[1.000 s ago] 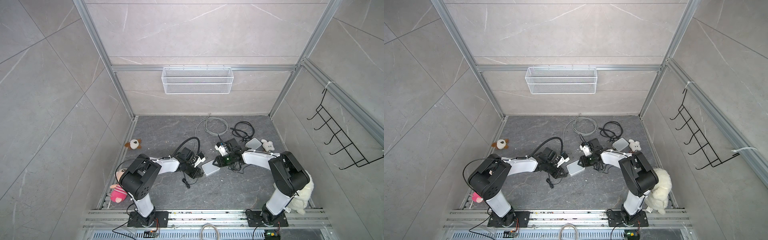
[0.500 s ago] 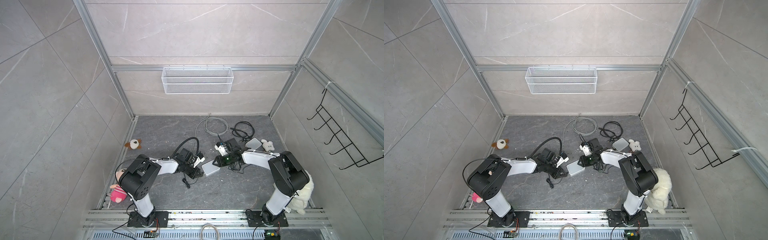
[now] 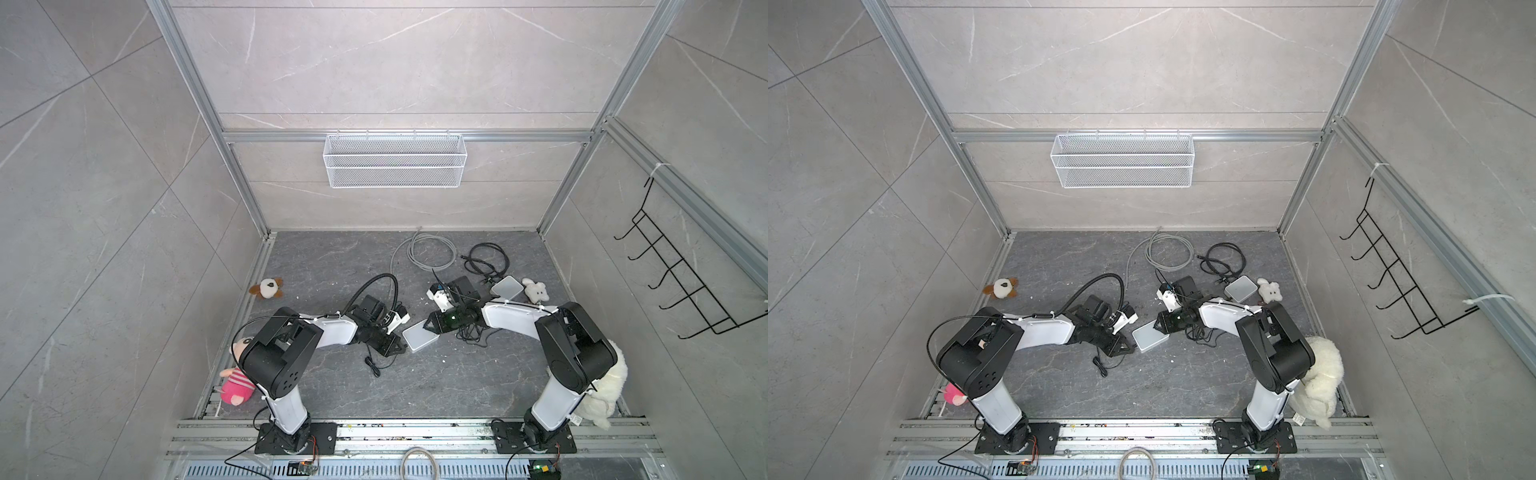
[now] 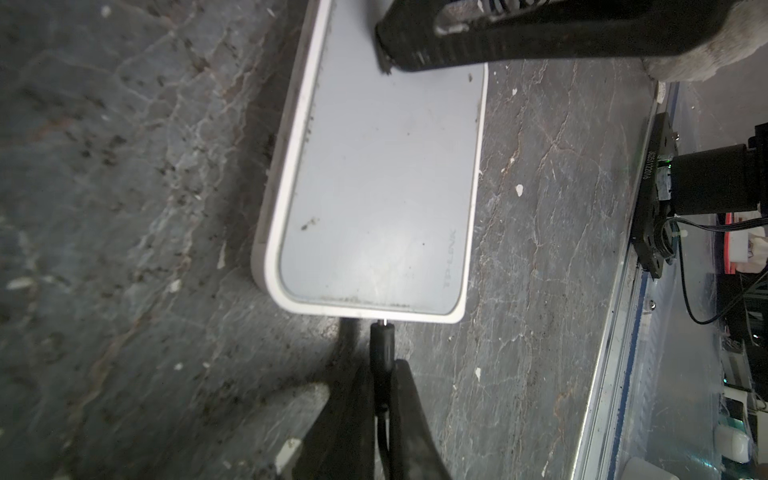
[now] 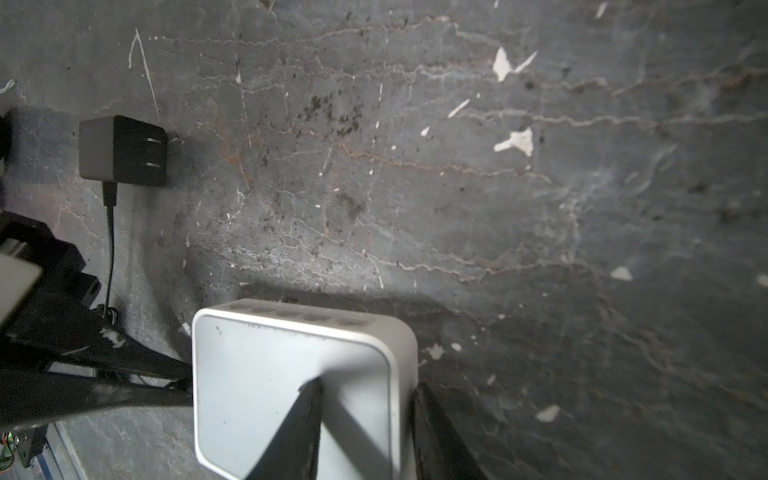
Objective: Insert the plug into the switch port
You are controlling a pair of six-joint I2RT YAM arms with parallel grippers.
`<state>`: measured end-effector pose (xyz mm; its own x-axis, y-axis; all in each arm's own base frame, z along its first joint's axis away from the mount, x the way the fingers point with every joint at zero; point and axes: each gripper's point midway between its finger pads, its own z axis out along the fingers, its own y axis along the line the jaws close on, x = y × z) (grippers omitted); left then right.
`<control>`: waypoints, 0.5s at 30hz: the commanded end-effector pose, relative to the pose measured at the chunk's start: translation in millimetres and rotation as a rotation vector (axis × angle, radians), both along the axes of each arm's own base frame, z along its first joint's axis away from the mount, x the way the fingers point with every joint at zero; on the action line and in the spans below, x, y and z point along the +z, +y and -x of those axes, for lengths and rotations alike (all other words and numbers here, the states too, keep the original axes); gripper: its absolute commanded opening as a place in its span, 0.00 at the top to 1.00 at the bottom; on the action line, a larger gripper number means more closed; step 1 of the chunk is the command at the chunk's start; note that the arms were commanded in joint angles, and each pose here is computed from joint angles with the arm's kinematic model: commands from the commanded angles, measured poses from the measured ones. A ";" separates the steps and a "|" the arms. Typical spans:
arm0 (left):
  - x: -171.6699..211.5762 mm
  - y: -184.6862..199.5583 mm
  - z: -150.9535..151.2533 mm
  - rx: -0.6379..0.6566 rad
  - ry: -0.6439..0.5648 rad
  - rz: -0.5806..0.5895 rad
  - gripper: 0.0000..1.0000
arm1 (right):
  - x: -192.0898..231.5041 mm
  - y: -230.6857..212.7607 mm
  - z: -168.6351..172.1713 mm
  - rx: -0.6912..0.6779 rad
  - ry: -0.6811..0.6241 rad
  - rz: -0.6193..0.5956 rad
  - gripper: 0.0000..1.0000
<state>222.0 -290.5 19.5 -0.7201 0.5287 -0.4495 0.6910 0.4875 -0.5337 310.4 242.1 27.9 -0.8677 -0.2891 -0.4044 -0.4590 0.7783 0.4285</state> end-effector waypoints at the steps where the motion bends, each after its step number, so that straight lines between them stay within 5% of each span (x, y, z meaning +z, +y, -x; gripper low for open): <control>1: -3.2 -9.5 -21.3 0.037 -0.055 0.010 0.92 | -39.7 -8.4 50.1 0.059 0.161 0.089 0.63; 15: -2.3 -26.0 -46.3 0.057 -0.092 0.023 0.92 | -34.6 9.1 68.8 0.125 0.221 0.020 0.64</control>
